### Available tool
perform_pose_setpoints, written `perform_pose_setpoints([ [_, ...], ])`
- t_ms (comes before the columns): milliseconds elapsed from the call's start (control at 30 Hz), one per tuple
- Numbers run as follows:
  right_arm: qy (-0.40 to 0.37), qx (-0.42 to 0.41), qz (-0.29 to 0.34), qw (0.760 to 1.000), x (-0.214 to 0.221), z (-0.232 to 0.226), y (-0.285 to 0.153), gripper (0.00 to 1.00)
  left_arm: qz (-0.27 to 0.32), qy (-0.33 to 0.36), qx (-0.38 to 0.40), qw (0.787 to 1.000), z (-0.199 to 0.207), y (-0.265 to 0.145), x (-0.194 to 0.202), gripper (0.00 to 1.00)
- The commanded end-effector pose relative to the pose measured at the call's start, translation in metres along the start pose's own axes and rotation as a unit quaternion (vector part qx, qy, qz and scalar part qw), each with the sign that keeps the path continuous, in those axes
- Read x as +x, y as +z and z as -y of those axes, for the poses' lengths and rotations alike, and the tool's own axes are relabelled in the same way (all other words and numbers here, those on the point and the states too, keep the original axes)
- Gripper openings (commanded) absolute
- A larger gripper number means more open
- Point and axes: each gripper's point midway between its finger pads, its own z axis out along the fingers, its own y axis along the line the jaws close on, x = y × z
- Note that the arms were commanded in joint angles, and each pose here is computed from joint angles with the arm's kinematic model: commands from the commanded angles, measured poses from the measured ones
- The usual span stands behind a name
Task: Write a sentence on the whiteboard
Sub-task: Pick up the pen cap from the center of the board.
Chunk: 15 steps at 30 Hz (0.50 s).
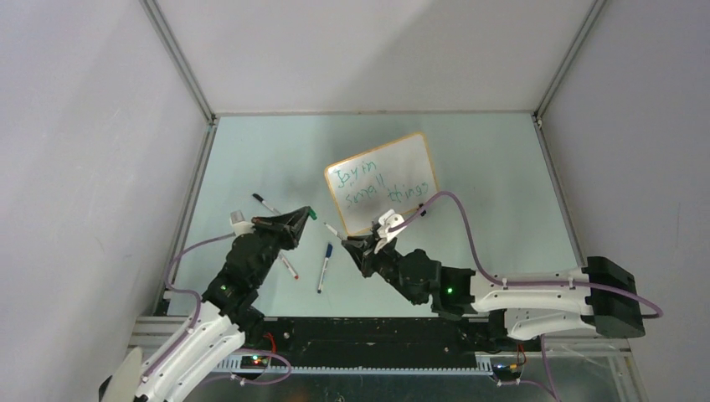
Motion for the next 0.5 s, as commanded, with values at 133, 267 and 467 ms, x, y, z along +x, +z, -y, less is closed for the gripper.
perform_pose_setpoints([
  [133, 0.021, 0.011, 0.042, 0.999, -0.033, -0.015, 0.014, 0.0, 0.019, -0.05, 0.039, 0.998, 0.02, -0.01, -0.009, 0.0],
  [267, 0.02, 0.01, 0.035, 0.999, -0.031, -0.018, 0.017, 0.0, 0.017, -0.048, 0.037, 0.998, 0.018, -0.009, -0.008, 0.0],
  [467, 0.019, 0.01, 0.031, 0.999, -0.031, -0.019, 0.018, 0.0, 0.017, -0.048, 0.038, 0.998, 0.019, -0.008, -0.008, 0.0],
])
